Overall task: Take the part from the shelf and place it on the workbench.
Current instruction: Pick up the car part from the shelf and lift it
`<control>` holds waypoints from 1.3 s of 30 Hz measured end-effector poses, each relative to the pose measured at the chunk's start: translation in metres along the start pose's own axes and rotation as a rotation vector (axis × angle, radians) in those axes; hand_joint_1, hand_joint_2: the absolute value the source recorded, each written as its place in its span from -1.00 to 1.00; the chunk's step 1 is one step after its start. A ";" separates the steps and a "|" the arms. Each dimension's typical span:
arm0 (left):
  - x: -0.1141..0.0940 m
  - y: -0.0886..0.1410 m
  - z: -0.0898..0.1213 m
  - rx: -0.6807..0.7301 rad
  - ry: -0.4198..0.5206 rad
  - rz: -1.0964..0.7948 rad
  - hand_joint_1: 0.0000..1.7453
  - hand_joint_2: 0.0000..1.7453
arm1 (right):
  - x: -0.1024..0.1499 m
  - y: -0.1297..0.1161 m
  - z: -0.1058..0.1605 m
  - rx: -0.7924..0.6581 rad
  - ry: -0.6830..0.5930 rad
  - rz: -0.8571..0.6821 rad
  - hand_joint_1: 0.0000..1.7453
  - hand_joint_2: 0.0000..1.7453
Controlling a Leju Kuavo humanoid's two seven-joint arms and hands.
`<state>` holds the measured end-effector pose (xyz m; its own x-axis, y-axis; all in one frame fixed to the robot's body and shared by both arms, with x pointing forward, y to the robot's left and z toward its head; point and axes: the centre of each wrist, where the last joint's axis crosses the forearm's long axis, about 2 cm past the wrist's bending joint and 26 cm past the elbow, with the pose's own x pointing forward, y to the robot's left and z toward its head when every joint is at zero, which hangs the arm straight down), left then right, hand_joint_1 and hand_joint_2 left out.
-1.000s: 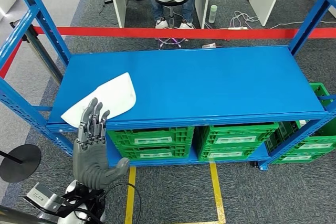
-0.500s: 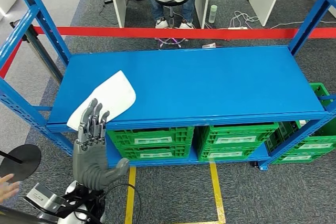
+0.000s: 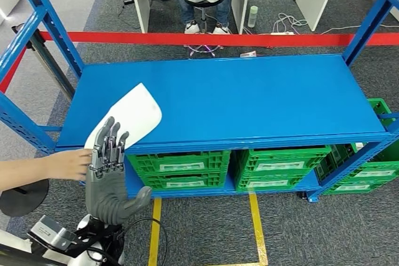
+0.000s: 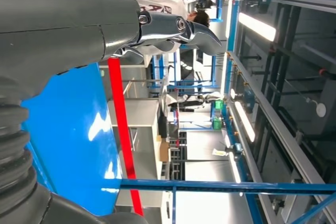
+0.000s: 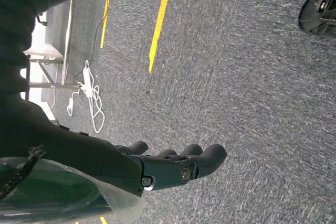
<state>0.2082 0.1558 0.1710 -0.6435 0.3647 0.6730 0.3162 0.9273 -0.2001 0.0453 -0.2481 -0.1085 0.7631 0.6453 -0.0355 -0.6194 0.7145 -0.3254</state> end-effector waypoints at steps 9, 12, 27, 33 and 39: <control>0.000 0.000 0.002 0.003 0.007 -0.001 -1.00 1.00 | 0.000 0.000 0.000 -0.001 0.000 -0.005 -1.00 1.00; 0.000 0.000 0.003 0.004 0.008 -0.001 -1.00 1.00 | 0.000 0.000 0.000 -0.001 0.002 -0.006 -1.00 1.00; 0.000 0.001 0.004 0.008 0.011 -0.004 -1.00 1.00 | 0.000 0.000 0.000 -0.005 0.004 -0.007 -1.00 1.00; 0.000 0.001 0.004 0.009 0.011 -0.005 -1.00 1.00 | 0.000 0.000 0.000 -0.005 0.004 -0.007 -1.00 1.00; 0.000 0.002 0.004 0.010 0.011 -0.006 -1.00 1.00 | 0.000 0.000 0.000 -0.005 0.004 -0.007 -1.00 1.00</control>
<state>0.2061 0.1577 0.1682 -0.6376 0.3579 0.6822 0.3051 0.9305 -0.2030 0.0452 -0.2483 -0.1085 0.7683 0.6390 -0.0370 -0.6129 0.7178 -0.3304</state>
